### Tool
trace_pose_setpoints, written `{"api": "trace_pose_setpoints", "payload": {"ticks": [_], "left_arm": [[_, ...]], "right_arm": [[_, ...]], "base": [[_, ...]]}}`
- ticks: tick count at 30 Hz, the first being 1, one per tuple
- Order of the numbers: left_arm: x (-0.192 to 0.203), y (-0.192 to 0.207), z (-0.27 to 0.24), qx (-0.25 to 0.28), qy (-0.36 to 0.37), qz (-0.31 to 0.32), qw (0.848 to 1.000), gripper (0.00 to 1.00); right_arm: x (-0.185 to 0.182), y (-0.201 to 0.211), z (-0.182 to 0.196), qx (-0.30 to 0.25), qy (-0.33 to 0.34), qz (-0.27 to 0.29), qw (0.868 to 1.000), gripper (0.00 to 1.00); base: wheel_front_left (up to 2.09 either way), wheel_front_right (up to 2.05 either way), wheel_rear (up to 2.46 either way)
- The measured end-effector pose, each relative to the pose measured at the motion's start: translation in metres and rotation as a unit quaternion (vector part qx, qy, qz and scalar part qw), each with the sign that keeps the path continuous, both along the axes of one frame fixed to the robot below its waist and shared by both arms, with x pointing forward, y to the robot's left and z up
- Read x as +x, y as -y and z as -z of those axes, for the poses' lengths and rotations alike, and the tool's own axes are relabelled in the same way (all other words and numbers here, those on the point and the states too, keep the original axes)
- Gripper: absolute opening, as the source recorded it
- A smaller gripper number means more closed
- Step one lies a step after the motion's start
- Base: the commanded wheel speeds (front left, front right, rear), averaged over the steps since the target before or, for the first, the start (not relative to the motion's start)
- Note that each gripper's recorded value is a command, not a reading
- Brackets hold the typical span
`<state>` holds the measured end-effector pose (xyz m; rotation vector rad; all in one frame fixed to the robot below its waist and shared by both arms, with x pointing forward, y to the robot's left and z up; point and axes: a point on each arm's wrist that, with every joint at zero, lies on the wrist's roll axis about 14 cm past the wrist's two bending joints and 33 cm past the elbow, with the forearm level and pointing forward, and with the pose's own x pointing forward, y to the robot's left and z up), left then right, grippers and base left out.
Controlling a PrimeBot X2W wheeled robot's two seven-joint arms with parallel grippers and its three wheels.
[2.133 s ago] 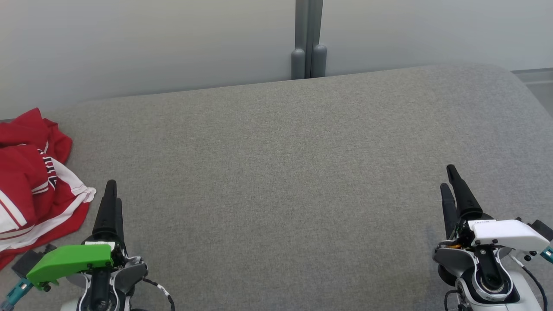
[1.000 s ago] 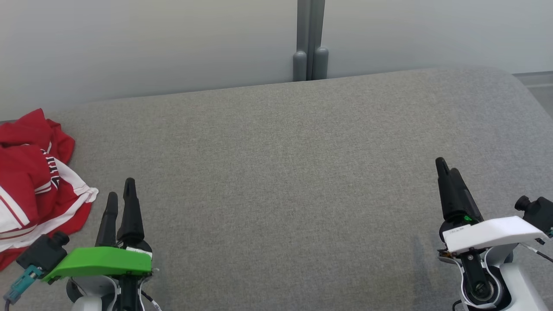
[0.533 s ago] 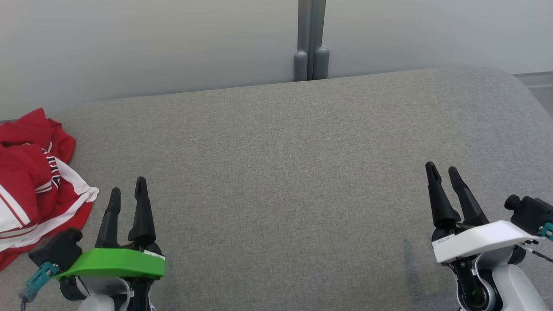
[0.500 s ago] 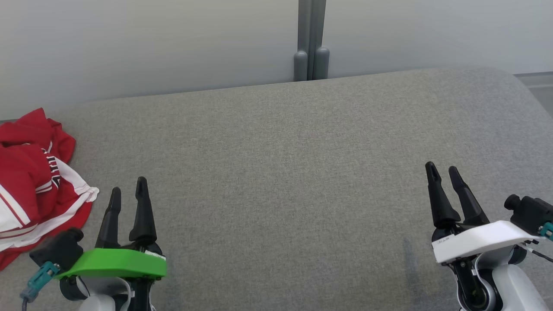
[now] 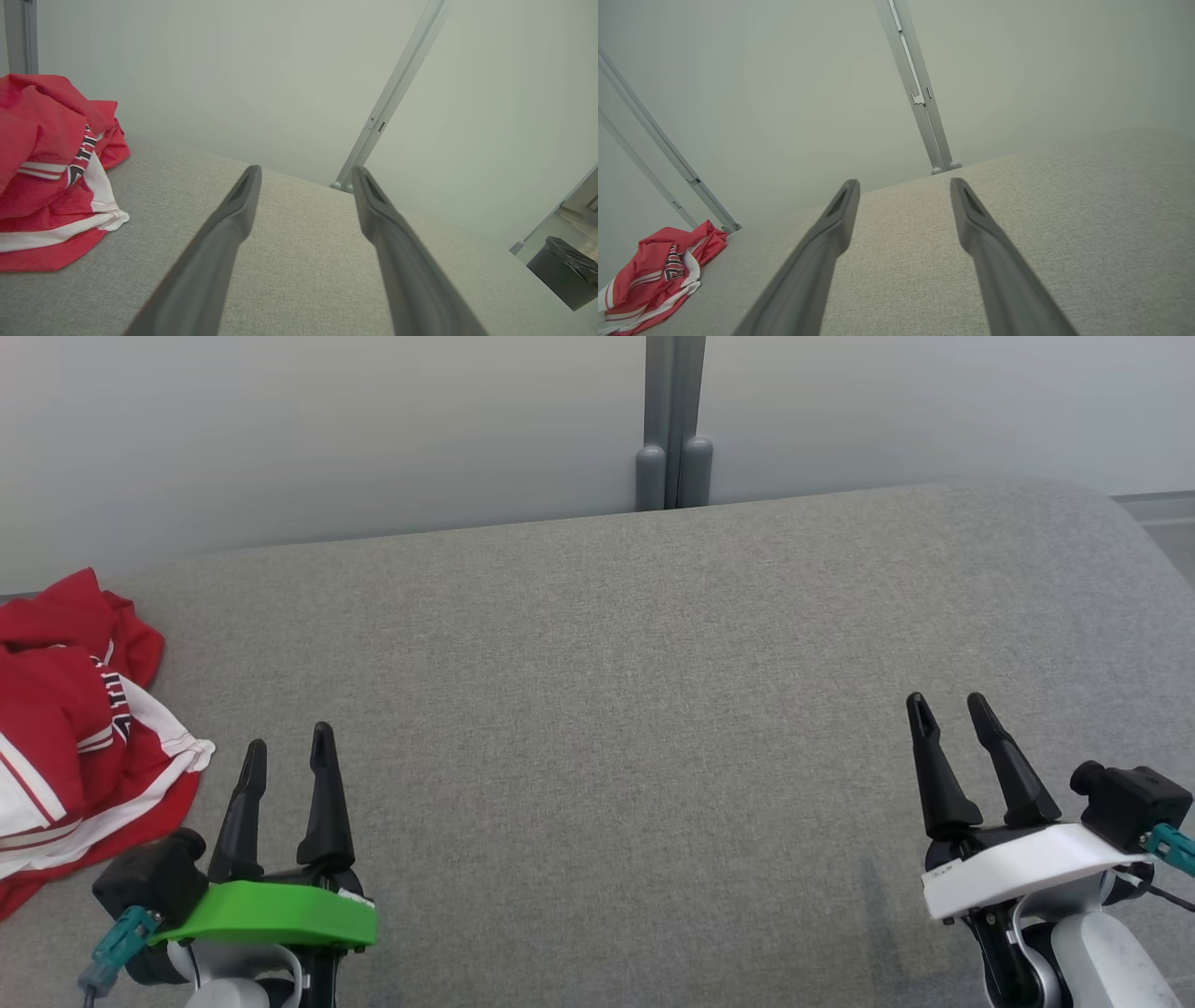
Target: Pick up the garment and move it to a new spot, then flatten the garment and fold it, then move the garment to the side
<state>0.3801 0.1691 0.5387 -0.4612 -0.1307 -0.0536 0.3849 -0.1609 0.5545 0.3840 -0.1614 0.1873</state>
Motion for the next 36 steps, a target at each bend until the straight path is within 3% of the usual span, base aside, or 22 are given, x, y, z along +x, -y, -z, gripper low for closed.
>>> {"api": "trace_pose_setpoints", "payload": {"ticks": [36], "left_arm": [[-0.008, 0.019, -0.013, 0.152, 0.048, 0.011, 0.987, 1.0]], "right_arm": [[-0.01, -0.013, -0.014, -0.128, 0.061, -0.012, 0.99, 1.0]], "base": [[0.0, 0.0, 0.0]]}}
